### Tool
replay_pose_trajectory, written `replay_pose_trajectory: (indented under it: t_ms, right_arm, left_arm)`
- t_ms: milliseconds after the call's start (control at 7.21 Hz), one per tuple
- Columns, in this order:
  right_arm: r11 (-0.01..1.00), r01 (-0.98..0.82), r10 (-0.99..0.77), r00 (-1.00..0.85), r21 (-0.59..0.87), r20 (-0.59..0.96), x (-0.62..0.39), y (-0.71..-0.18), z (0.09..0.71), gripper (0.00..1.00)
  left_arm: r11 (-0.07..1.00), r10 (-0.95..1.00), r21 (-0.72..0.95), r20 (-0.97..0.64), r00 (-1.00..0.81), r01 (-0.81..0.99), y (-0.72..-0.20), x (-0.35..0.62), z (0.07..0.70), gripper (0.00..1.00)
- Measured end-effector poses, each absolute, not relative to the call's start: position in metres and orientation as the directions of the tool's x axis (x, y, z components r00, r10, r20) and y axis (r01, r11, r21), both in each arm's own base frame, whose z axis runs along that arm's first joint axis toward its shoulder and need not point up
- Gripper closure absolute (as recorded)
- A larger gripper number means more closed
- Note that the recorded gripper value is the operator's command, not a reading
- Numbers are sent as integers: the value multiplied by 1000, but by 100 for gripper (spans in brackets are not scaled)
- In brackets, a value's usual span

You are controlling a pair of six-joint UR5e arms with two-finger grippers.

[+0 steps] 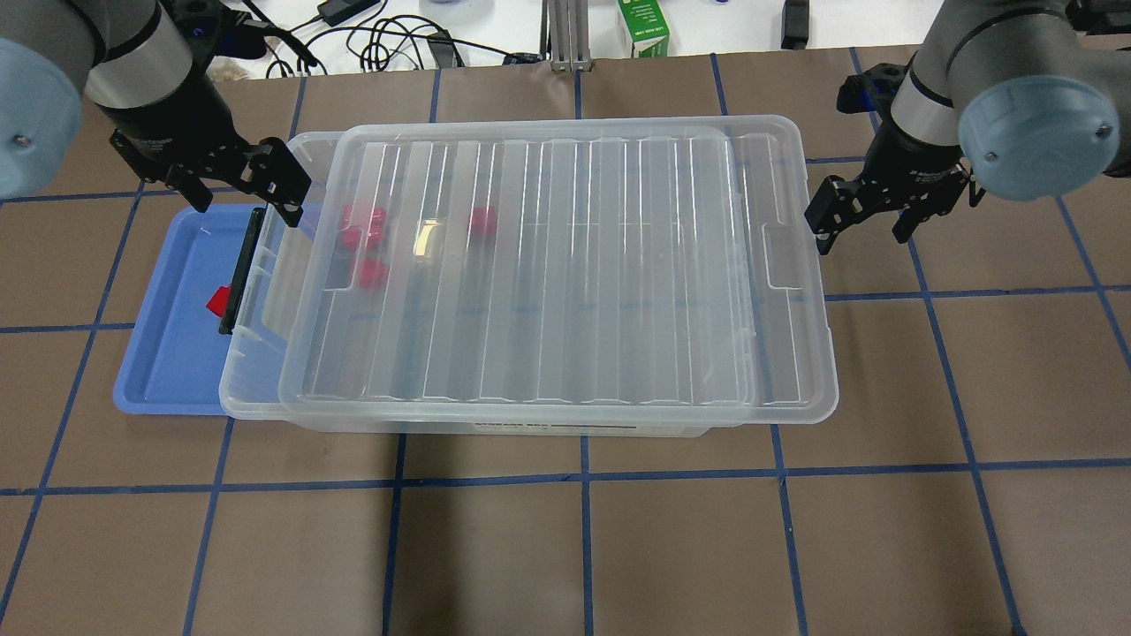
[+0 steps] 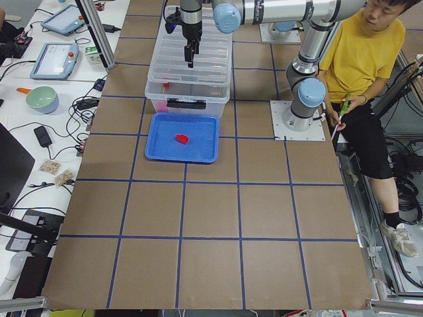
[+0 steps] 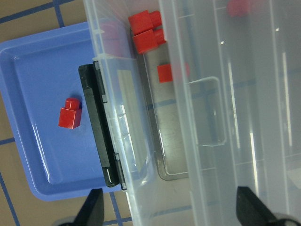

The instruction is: Place red block in blue tray from box

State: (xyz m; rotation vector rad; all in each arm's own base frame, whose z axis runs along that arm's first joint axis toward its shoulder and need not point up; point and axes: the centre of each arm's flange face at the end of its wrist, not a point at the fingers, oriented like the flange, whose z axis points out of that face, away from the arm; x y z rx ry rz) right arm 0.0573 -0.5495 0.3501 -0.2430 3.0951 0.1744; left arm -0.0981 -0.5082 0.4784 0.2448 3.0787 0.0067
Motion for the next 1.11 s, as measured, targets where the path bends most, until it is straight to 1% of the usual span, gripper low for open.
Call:
replay_pose_trajectory:
  t_ms: [416,1109]
  right_arm:
    - [974,-200,-197,-980,106,-40,84,-546,352,0]
    - [971,-212,-209,-977,109,-39,98,-544,350,0]
  left_arm:
    - [994,112,-3,-29,-993,112,-494,-131,488,0]
    - [995,93,-26,-33,-995,94,-492,-128,502,0]
